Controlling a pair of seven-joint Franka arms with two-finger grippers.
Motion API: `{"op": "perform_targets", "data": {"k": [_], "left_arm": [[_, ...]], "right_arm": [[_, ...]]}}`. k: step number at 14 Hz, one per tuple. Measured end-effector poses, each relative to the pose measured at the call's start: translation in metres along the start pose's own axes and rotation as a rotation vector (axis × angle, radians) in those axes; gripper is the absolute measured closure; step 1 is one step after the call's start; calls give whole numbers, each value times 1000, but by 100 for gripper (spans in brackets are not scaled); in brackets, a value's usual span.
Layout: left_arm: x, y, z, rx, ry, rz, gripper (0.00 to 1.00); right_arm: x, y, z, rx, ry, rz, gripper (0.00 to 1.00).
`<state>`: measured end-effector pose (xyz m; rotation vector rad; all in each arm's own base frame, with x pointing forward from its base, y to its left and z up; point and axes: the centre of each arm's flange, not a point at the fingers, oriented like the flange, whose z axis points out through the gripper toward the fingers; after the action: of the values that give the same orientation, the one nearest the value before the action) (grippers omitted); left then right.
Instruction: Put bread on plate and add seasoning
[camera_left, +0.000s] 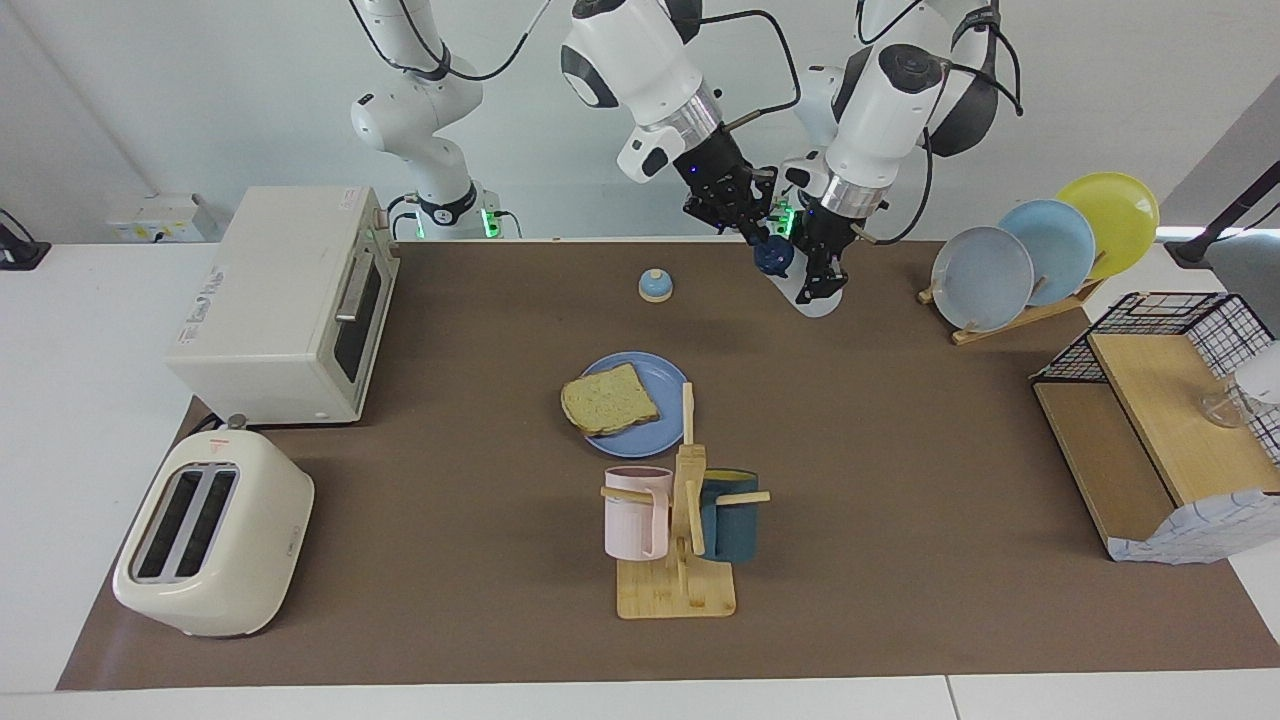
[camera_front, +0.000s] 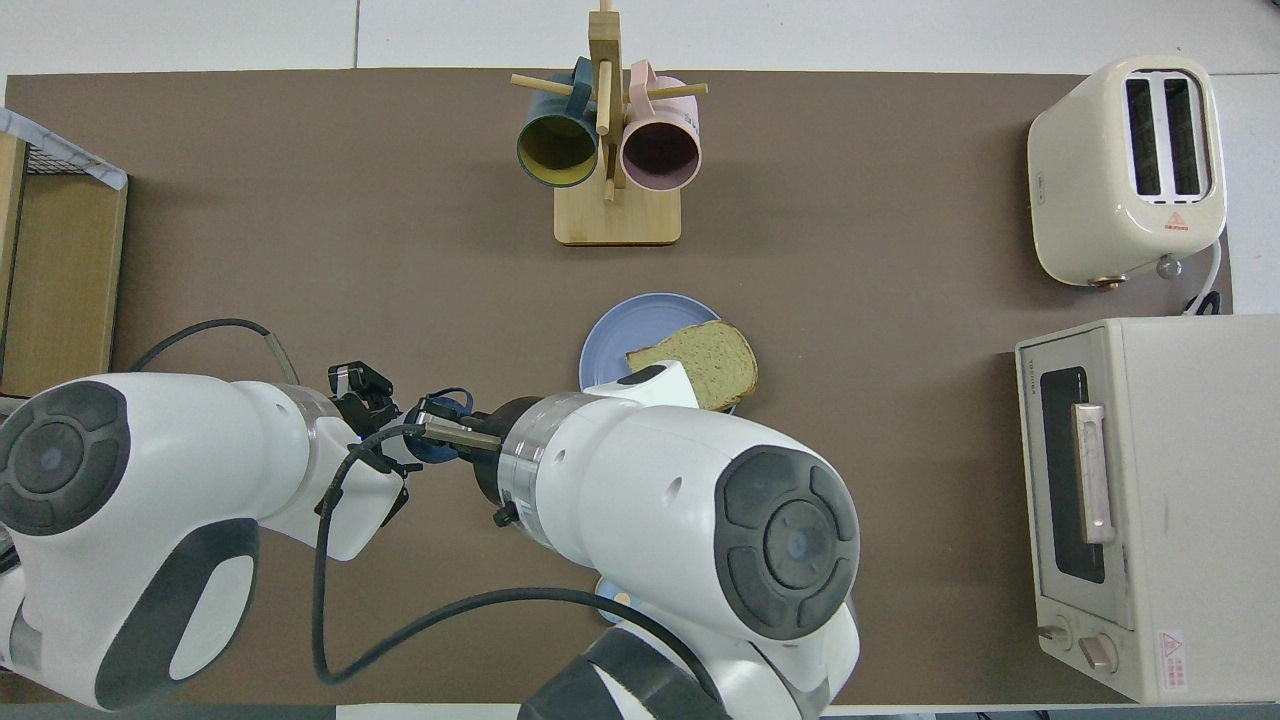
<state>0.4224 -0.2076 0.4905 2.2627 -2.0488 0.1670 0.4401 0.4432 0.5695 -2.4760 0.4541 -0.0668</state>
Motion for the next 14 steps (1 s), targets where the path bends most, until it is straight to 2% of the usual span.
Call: {"op": "perform_targets", "data": {"k": [3, 11, 14], "left_arm": [[0, -1, -3, 11, 8, -10, 54], [-4, -11, -19, 53, 33, -48, 54], [-4, -11, -19, 57, 35, -48, 54]], "right_arm": [[2, -1, -2, 20, 12, 5, 86], [8, 2, -3, 186, 80, 93, 86], [8, 3, -4, 199, 89, 97, 86]]}}
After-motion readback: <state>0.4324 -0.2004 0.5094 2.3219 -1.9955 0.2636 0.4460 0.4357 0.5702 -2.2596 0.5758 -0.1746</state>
